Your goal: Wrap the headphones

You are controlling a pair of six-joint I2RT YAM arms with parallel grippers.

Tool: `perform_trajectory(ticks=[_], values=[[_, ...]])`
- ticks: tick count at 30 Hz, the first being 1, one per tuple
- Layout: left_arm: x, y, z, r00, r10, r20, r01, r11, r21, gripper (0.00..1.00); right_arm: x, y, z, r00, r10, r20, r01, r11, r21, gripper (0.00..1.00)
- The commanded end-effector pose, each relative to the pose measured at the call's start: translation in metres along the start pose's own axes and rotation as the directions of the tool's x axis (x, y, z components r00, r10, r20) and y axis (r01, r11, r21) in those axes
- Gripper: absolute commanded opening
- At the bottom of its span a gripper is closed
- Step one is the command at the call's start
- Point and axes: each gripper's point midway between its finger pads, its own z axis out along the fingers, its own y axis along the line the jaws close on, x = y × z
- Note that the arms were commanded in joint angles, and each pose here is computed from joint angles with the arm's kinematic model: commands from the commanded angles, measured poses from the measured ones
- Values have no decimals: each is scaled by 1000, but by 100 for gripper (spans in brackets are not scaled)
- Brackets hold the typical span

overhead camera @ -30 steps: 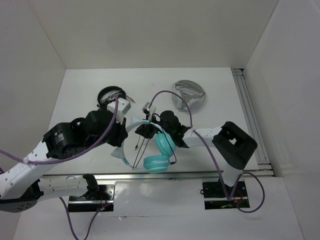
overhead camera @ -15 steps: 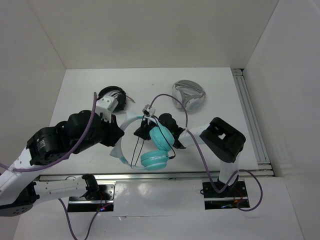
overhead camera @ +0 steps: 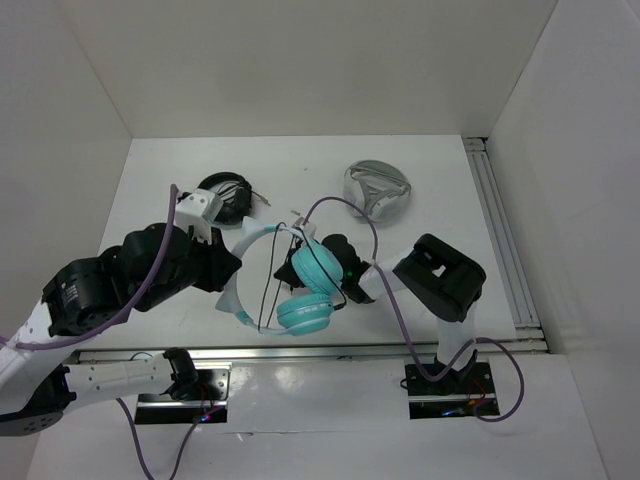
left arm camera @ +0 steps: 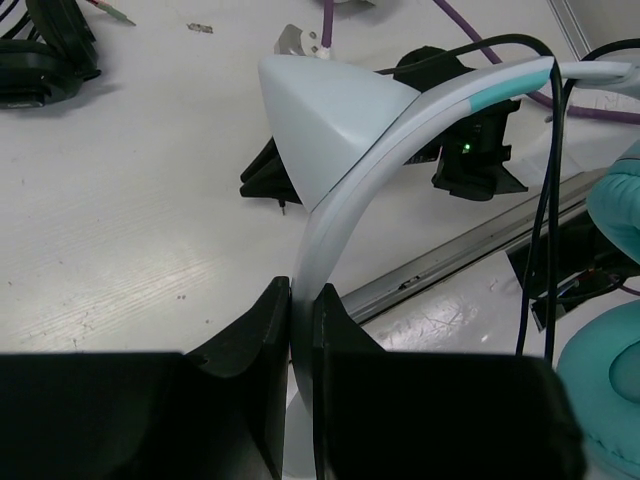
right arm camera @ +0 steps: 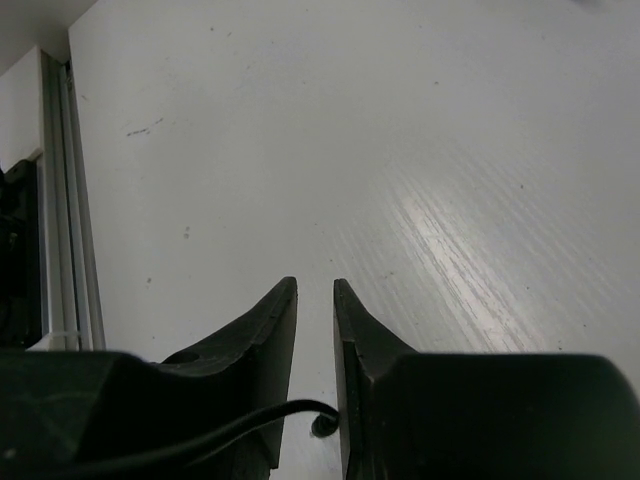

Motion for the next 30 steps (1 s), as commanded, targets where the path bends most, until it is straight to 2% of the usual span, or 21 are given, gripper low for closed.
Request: perform_trajectory(ticks=[1, 23, 26, 30], values=[[-39, -11, -20, 982, -123, 141, 114, 991, 74, 0, 1, -7, 0, 999, -8, 32, 8, 1000, -8, 29], [-39, -1, -15, 979, -130, 156, 130, 991, 10, 0, 40, -24, -17, 998, 45, -40, -44, 999, 27, 30], [-39, -1, -15, 979, -130, 156, 130, 991, 9, 0, 37, -26, -17, 999, 44, -31, -43, 999, 23, 0], [-38, 8, -14, 973, -160, 169, 169, 985, -42, 0, 36, -29, -18, 998, 55, -26, -54, 998, 31, 0]])
